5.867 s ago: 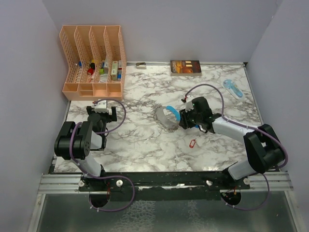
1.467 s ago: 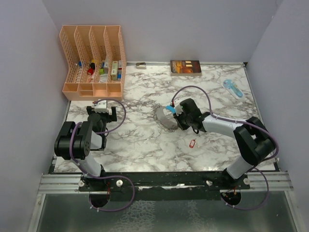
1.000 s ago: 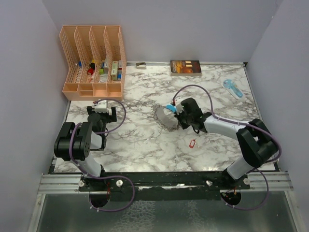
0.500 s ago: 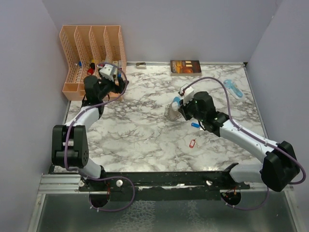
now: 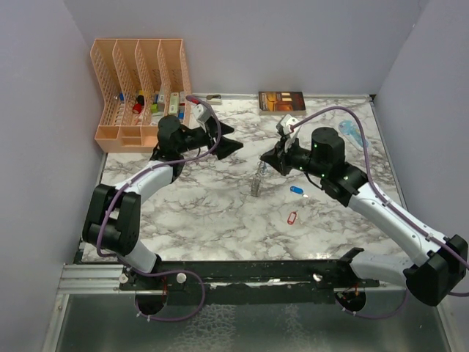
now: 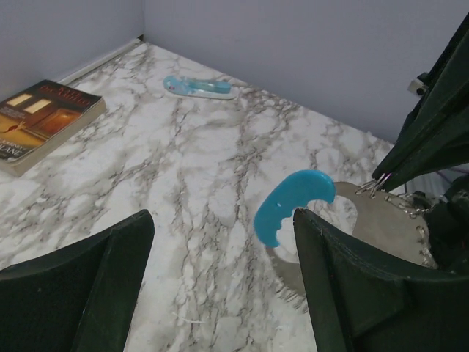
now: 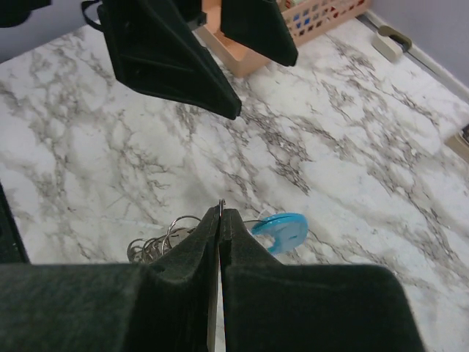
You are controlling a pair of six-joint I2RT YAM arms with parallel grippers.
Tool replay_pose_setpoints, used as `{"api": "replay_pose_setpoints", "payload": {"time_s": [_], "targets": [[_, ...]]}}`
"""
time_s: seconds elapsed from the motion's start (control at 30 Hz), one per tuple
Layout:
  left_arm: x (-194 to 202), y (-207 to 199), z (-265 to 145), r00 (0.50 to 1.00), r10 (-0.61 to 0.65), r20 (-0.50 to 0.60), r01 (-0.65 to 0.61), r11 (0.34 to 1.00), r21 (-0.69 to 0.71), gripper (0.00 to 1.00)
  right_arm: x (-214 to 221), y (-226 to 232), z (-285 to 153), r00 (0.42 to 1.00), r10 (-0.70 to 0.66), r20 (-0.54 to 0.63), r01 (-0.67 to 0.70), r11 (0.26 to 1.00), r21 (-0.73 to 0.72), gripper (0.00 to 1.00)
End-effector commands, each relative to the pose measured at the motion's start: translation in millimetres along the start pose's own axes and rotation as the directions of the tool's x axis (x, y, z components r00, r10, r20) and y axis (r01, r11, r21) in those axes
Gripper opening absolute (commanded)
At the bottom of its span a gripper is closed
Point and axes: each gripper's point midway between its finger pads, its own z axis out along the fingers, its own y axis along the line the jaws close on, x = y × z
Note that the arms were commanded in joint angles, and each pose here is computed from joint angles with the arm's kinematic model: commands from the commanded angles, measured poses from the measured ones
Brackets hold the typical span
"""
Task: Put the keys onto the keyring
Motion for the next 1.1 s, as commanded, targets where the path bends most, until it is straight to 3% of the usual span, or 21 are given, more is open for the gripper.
{"api": "replay_pose_setpoints", "payload": {"time_s": [0.0, 0.27, 0.77, 1.07], "targets": [[-36.0, -43.7, -4.6, 0.995, -0.003, 0.098, -0.016, 0.981, 0.192, 0.80, -28.9, 32.3, -10.9, 0.997, -0.013, 0.072, 0.025, 0.986, -0.162, 0.01], [-42.9, -77.9, -12.7, 0.989, 0.018, 0.148, -0.063, 0.949, 0.310, 0.80, -34.4, 46.5, -13.7, 0.996, 0.006, 0.084, 0.014, 0.970, -0.241, 0.01], [-11.2, -81.2, 4.7, 1.000, -0.005, 0.008, 0.002, 0.942, 0.335, 0.77, -45.7, 52.9, -17.3, 0.994, 0.032, 0.107, -0.002, 0.962, -0.271, 0.01], [-15.7, -120.4, -6.6, 0.998, 0.032, 0.045, -0.050, 0.870, 0.490, 0.77, -53.7, 52.2, -22.5, 0.991, 0.043, 0.127, -0.009, 0.966, -0.257, 0.01]]}}
